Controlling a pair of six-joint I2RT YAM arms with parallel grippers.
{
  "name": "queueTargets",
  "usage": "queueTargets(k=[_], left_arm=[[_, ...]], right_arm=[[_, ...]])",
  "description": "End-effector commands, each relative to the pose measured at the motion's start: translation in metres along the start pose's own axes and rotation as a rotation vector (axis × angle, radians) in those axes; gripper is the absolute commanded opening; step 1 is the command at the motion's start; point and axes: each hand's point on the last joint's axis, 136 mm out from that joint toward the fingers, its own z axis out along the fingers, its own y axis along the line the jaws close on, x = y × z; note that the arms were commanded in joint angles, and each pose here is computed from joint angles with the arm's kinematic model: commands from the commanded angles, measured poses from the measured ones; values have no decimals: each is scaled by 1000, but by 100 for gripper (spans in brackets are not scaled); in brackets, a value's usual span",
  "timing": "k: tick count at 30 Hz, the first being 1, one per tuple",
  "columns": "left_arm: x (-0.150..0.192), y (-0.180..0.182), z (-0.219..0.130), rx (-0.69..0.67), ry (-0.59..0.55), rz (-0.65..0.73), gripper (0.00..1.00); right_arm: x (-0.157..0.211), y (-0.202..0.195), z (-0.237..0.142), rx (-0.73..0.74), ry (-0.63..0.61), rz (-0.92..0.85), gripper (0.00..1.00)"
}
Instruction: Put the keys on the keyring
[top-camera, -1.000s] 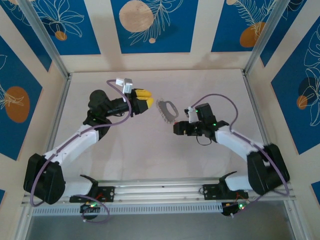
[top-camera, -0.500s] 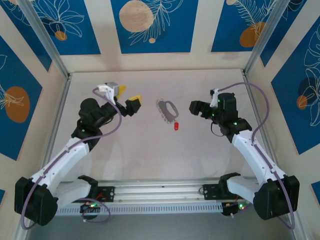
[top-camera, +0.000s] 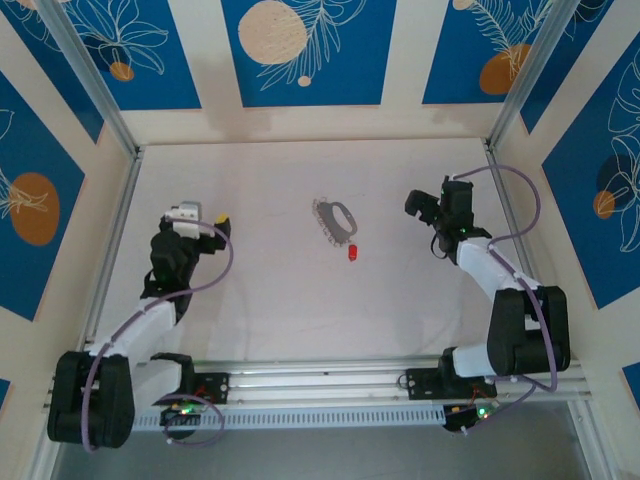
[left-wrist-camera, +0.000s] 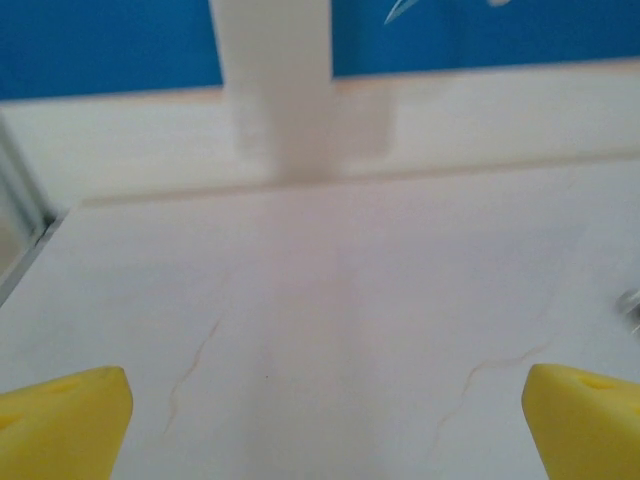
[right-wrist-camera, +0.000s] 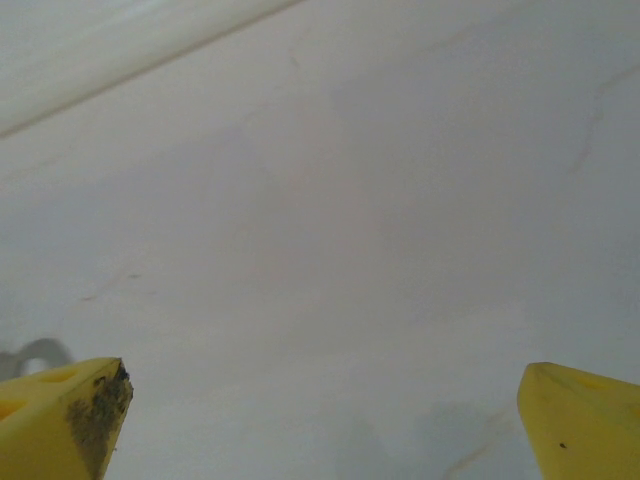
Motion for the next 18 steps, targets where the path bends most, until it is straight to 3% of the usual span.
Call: queueTargets(k=[1,4,8,13,18], left_arm=[[0,13,2,-52,-54,49,100],[26,12,8,-45,3,56,100],[46,4,13,5,-4,29,100],[60,1,21,21,7,36,100],[75,-8,32,73,16,52,100]], right_arm=[[-13,-24,7,129,-109,-66,99],[-10,-39,12,213,-93,-85,99],[-2,-34,20,182,-94,-168,99],[26,-18,20,26,-227,-219,99],[44,1,12,-152,-257,-278,99]])
